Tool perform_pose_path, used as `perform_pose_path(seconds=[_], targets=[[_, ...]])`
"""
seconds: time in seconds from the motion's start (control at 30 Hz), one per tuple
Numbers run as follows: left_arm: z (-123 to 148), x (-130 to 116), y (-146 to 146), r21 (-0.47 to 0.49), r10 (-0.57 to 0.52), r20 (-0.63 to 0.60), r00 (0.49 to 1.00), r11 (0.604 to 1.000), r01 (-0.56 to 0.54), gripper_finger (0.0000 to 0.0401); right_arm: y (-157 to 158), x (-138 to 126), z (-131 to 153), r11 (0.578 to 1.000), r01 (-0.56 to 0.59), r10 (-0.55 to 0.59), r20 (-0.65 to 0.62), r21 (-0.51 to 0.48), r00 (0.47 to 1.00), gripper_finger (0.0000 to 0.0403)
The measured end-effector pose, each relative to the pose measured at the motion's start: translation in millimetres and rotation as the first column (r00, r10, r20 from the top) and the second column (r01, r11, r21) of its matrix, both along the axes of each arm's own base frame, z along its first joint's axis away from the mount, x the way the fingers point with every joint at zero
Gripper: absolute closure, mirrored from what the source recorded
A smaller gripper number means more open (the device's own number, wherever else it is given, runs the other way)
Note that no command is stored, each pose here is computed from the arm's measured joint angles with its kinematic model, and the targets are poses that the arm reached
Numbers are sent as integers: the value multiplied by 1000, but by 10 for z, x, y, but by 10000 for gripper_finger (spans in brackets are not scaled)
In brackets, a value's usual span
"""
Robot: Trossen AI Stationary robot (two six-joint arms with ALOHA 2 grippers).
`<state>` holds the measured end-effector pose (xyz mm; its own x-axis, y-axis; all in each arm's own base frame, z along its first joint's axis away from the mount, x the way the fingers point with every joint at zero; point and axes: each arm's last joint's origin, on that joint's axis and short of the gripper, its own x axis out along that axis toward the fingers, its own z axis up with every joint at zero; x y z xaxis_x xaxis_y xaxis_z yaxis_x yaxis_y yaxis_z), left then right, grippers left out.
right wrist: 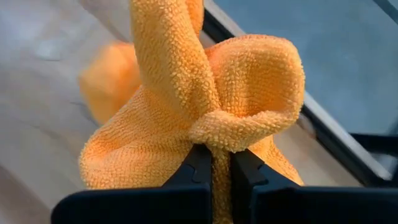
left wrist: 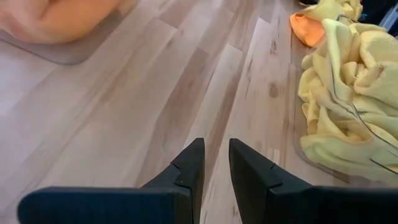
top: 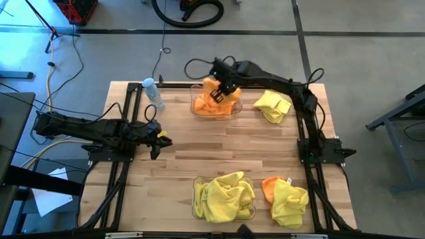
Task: Sort microfiber towel by color & place in baskets
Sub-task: Put the orange microfiber towel into the top transparent bin
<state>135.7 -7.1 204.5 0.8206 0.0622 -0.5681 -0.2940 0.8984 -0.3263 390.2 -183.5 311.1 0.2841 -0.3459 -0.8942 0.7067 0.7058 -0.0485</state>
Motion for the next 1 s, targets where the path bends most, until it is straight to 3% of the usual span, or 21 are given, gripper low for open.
perform_pose_path(seconds=[0.1,0.23,0.47,0.63,0.8,1.0], targets=[[3,1,11,23,33,4,999,999,-33,341,-85,-106,-42,1000,11,-11,-83,-2,997,402],[4,-1,24,49,70,7,998,996,-70,341,-86,-92,-147,993,-112,107,-141,-25,984,402],[4,-1,26,54,75,8,997,996,-75,341,14,79,-532,960,-278,277,-69,-5,958,402],[4,-1,27,52,76,8,997,996,-77,341,31,84,-817,960,-278,279,-51,15,959,396],[4,-1,27,46,81,8,997,996,-81,341,46,39,-984,964,-262,264,-75,40,962,348],[3,-1,27,39,86,9,996,996,-86,341,48,7,-944,976,-202,209,-88,78,974,264]])
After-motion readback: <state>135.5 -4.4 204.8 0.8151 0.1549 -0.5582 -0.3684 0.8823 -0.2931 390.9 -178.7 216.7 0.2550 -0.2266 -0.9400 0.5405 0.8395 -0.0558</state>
